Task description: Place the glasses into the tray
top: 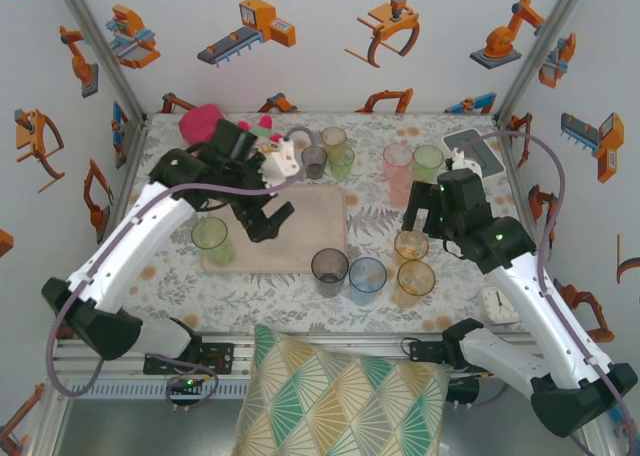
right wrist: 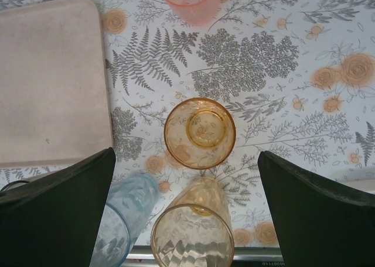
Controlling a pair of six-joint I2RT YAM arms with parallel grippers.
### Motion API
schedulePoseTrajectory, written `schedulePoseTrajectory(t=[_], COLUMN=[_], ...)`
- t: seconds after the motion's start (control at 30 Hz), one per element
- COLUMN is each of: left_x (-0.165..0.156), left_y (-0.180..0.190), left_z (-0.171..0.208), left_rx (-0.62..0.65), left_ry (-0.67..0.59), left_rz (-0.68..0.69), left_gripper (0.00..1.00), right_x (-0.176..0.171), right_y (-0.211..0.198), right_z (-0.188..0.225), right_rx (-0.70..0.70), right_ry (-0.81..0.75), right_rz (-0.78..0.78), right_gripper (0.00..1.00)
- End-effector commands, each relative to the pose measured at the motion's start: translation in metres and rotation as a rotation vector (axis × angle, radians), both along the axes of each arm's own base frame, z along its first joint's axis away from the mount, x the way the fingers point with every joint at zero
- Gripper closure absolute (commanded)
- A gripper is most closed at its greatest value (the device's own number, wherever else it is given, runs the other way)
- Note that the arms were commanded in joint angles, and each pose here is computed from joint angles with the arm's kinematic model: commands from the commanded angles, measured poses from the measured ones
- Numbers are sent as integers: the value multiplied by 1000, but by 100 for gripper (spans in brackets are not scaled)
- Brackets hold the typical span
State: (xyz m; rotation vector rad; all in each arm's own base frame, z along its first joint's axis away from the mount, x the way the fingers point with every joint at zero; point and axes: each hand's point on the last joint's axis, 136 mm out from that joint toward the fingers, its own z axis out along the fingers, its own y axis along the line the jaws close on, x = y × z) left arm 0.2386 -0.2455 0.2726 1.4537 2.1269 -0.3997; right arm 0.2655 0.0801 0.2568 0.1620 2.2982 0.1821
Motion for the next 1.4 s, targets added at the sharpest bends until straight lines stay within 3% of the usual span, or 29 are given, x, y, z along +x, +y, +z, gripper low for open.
schedulePoseTrajectory(t=[0.0, 0.67, 1.03, 1.37], left_x=[-25, -43, -46, -44], left_y=[-22, -98, -108, -107], left_z=[-18, -87, -102, -117], left_rx=[-2, 27, 42, 58], left_ry=[111, 236, 242, 253], left_rz=[-63, -98, -107, -77], left_gripper=[0, 6, 14, 28], right_x=[-6, -25, -26, -28], right_y=[-16, -22, -21, -22], right_z=[5, 9, 2, 3], right_rx=[-13, 57, 70, 77], right_ry=[28, 10, 18, 15], right_rz=[-78, -99, -102, -106], right_gripper=[2, 2, 2, 2])
